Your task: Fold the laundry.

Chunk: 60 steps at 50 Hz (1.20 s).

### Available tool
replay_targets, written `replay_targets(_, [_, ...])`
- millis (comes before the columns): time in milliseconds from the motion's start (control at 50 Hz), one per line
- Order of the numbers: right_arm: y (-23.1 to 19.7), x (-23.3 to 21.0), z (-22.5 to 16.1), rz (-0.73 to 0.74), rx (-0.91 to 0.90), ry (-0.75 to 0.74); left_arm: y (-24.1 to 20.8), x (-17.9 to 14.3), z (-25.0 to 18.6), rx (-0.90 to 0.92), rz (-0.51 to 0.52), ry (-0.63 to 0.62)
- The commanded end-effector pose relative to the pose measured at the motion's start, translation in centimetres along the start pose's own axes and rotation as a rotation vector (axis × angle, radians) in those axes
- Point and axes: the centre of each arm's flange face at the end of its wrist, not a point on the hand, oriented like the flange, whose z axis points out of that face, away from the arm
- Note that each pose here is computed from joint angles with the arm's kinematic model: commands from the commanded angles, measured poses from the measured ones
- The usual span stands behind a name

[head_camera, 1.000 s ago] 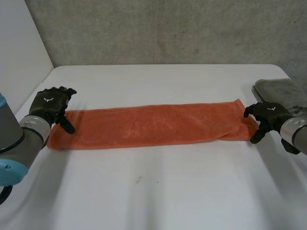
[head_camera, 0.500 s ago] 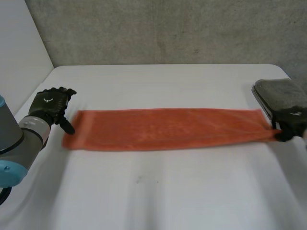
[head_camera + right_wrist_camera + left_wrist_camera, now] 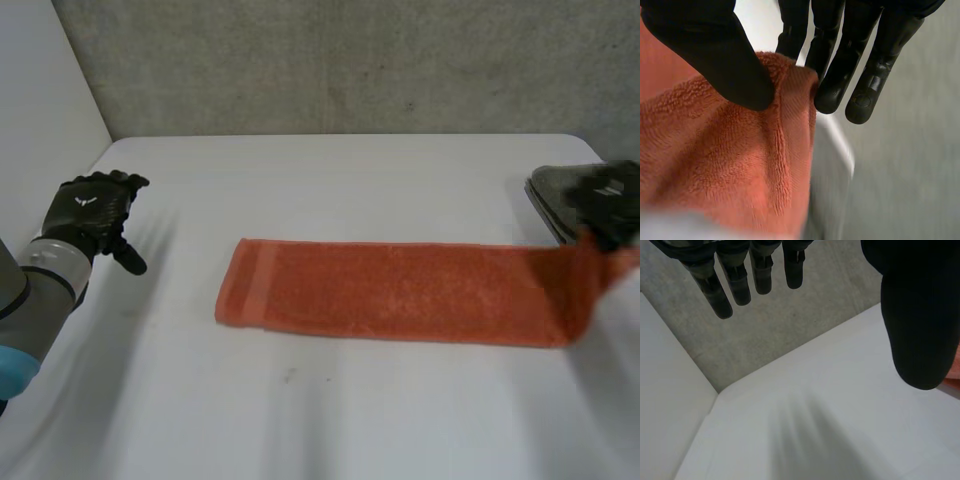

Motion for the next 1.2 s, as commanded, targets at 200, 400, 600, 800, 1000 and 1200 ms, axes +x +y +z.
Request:
replay_targets(200, [-18.9, -23.4, -2.6, -0.157, 0.650, -0.422, -0.5, -0.2, -0.5, 0.015, -0.010, -0.006])
replay_targets(400, [-19.2, -30.1, -4.3, -0.167, 0.753, -0.593, -0.6, 0.1, -0.5, 0.018, -0.009, 0.001])
replay_targets(600, [-20.6, -23.7, -4.6, 0.098, 0.611, -0.540, -2.1, 2.9, -0.9, 0.072, 0.007, 0.082])
replay_targets(800, [-13.0, -14.4, -2.8, 0.544, 0.132, -0.427, -2.6, 9.5, -1.8, 0.110, 0.034, 0.281])
replay_targets(1000, [-6.7, -15.9, -3.9, 0.519, -0.020, -0.460, 0.0, 15.5, -2.7, 0.042, 0.068, 0.475])
replay_targets(1200, [-5.6, -17.0, -4.7, 0.472, 0.001, -0.464, 2.1, 16.7, -1.2, -0.029, 0.080, 0.489])
